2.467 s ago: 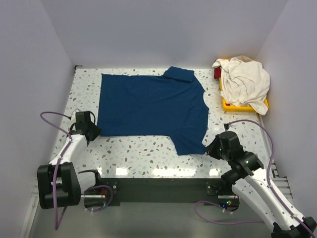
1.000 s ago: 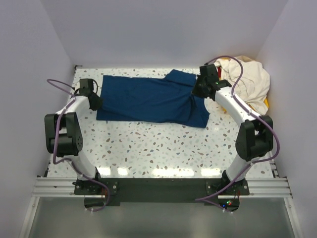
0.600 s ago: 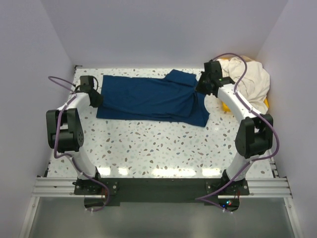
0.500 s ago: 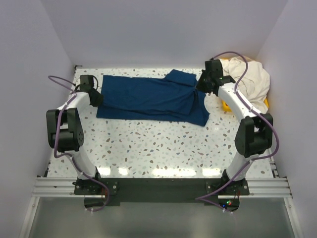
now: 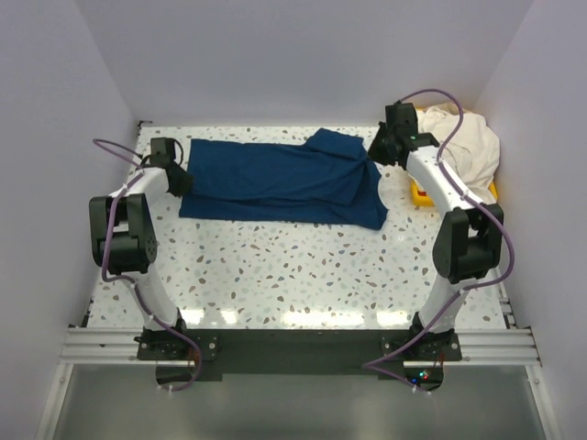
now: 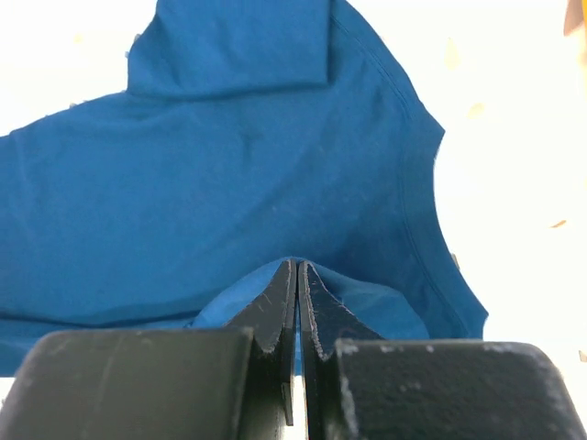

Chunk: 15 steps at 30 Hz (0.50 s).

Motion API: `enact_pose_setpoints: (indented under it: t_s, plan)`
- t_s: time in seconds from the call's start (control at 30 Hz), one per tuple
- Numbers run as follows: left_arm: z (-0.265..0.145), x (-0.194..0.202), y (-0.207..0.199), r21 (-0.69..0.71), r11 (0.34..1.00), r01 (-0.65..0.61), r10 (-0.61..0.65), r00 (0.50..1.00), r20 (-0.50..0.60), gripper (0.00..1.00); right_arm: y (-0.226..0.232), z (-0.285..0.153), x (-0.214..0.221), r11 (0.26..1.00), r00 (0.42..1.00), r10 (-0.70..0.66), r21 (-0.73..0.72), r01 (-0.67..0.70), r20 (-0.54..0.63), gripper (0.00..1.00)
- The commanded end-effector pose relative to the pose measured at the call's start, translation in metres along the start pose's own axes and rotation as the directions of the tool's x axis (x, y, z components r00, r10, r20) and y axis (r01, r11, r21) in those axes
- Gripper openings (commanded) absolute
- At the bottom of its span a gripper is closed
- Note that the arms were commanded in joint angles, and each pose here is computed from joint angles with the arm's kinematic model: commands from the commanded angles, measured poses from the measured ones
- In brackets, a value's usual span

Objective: Fold and stack the t-shirts
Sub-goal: Fold the tshirt

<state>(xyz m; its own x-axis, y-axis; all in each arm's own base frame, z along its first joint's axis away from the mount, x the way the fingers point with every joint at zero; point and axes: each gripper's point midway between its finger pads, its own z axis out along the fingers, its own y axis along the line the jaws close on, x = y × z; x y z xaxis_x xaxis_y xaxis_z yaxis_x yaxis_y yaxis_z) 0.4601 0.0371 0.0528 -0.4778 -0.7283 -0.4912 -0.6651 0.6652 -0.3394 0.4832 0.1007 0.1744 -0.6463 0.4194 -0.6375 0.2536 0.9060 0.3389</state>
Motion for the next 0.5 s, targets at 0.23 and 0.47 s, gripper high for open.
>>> enact_pose_setpoints:
  t_s: [0.23,0.47]
  plan:
    - [0.002,-0.017,-0.021,0.06,0.998,-0.001,-0.002,0.999,0.042,0.16,0.023,-0.001,-0.037,0.998,0.998,-0.033,-0.045,0.035,0.053,0.0]
    - [0.005,-0.016,-0.022,0.067,0.998,-0.003,0.0,0.999,0.038,0.17,0.027,0.01,-0.043,0.998,0.998,-0.051,-0.037,0.053,0.046,0.0]
